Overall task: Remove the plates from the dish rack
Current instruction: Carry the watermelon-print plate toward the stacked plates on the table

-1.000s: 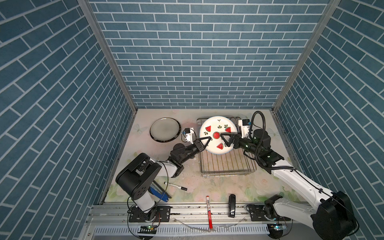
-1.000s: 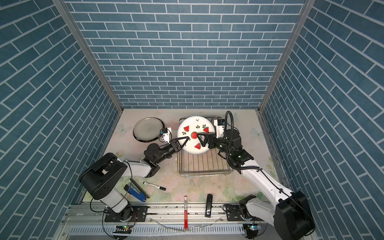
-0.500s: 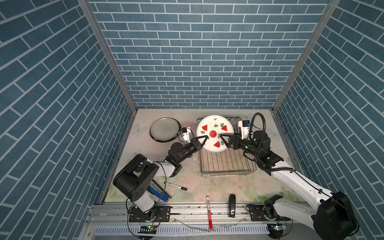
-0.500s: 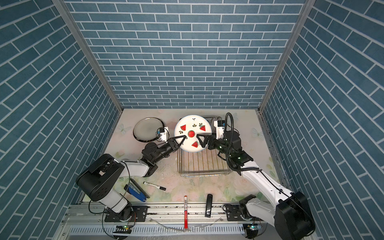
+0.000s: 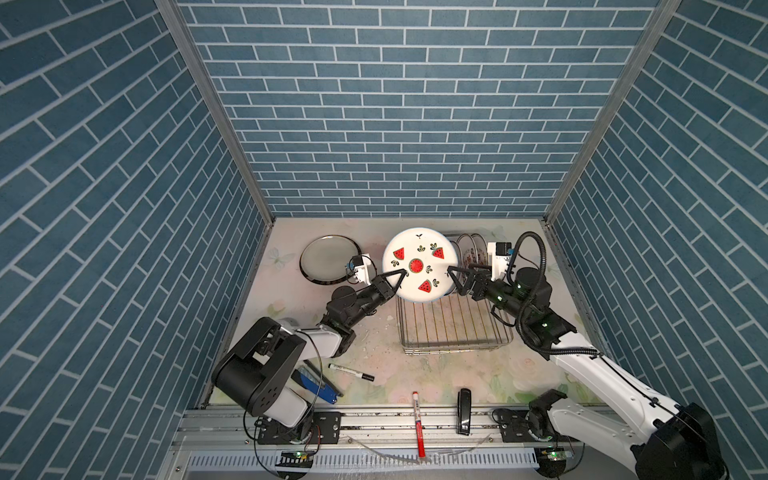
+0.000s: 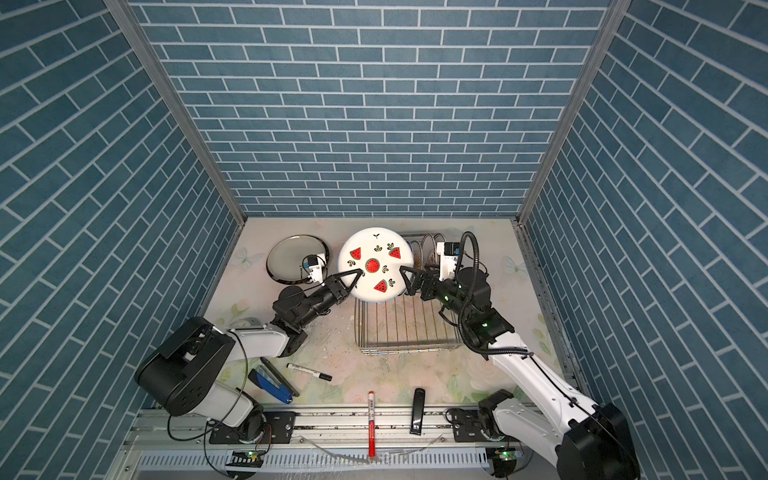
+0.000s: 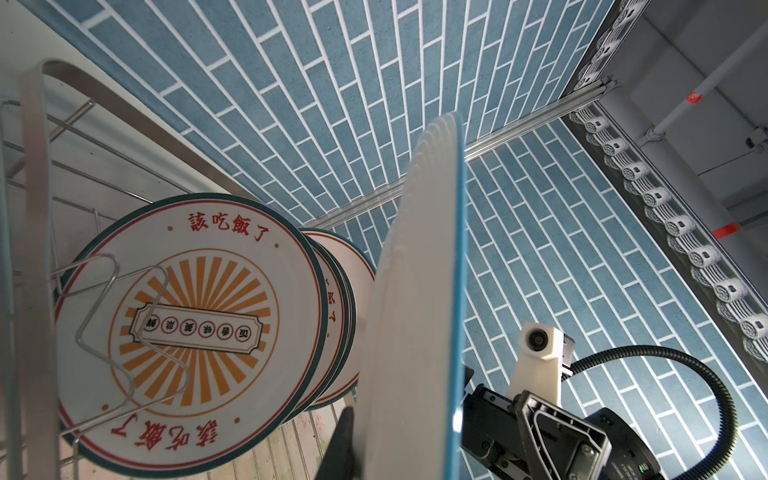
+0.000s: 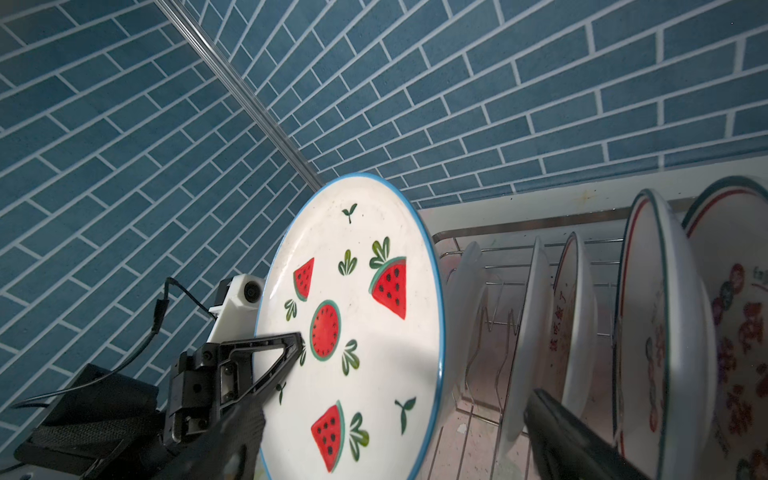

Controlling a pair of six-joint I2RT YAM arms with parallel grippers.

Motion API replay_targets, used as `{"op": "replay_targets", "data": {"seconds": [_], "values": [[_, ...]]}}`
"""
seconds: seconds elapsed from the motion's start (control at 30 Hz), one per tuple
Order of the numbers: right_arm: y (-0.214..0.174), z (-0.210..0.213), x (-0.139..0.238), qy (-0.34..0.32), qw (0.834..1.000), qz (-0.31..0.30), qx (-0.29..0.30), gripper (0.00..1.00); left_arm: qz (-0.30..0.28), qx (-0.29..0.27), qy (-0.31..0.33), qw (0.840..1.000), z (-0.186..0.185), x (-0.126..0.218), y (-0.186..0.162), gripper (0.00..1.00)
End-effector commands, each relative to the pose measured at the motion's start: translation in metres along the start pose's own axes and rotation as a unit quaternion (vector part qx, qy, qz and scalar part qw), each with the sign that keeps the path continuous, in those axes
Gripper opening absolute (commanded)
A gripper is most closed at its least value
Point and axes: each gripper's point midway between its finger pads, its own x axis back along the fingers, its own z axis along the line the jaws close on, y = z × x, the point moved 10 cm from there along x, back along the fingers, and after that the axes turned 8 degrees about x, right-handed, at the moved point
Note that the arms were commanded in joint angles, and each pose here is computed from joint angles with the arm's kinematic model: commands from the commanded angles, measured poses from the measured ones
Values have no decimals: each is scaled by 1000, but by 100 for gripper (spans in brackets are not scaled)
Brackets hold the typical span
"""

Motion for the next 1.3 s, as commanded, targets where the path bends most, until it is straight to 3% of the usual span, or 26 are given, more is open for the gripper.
{"op": "replay_targets", "data": {"seconds": [0.0, 0.33, 0.73, 0.9, 1.13, 1.27], "values": [[-1, 2, 6, 4, 999, -20, 32, 98, -37, -35, -90, 995, -42, 14, 19, 0], [6, 20, -14, 82, 996, -11, 46, 96, -74, -43, -74, 994, -51, 43, 42, 0], [8, 51, -53, 154, 983, -11, 99, 95, -137, -66, 33, 988, -58, 78, 70, 0], [2, 67, -68, 202, 968, -27, 145, 93, -157, -57, 55, 985, -51, 82, 85, 0], [0, 71, -100, 198, 970, 7, 141, 99, -162, -36, 25, 986, -49, 89, 105, 0], [-6, 79, -123, 162, 972, 52, 162, 99, -180, -43, 64, 981, -47, 92, 111, 0]]}}
